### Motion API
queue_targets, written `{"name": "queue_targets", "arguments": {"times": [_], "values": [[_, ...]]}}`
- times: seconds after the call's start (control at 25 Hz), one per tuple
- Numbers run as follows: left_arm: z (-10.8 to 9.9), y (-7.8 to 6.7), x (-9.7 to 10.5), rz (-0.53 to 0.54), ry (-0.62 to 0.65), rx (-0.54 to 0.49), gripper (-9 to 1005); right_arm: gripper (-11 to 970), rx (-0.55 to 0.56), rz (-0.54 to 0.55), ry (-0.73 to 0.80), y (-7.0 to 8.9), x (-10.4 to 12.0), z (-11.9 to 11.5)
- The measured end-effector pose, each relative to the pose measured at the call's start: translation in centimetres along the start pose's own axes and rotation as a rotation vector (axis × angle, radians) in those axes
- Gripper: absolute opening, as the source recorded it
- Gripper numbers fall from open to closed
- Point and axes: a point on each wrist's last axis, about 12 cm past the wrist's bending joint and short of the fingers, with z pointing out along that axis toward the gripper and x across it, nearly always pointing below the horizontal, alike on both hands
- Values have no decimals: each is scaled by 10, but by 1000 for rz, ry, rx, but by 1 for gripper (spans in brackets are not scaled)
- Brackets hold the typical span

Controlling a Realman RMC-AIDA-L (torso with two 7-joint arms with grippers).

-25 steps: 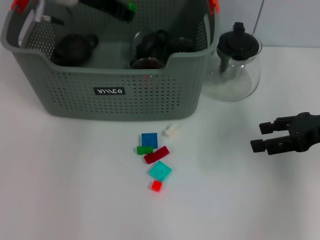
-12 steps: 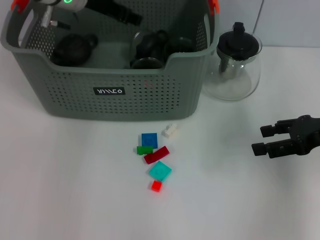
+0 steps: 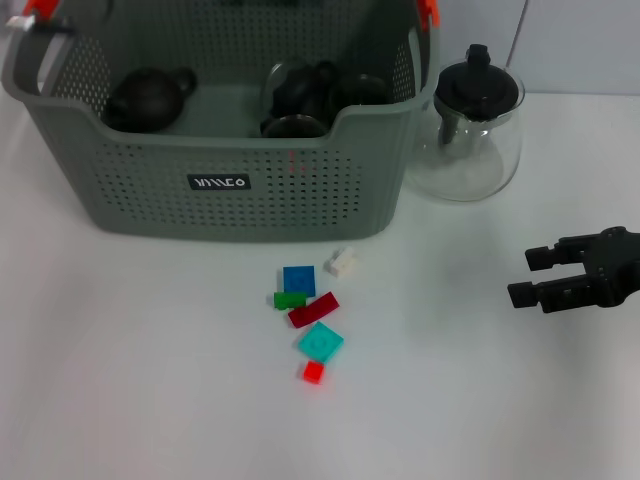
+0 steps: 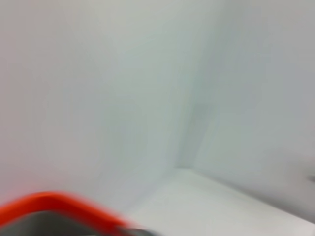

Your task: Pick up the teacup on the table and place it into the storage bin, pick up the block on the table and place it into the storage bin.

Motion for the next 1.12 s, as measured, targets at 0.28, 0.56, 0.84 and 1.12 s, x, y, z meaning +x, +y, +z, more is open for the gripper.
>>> {"name": "queue_targets", "arguments": {"times": [0.28, 0.56, 0.84, 1.12], "values": [[-8, -59, 40, 191, 248, 259, 636, 837, 6, 4, -3, -1, -2, 0], [36, -78, 82, 197, 603, 220, 635, 837, 3, 12, -6, 0, -4, 2], [85, -83, 109, 60, 805, 114, 631, 837, 6, 16, -6, -1, -3, 2], [103, -86, 114, -124, 809, -12, 628, 837, 9, -11, -7, -1, -4, 2]]}}
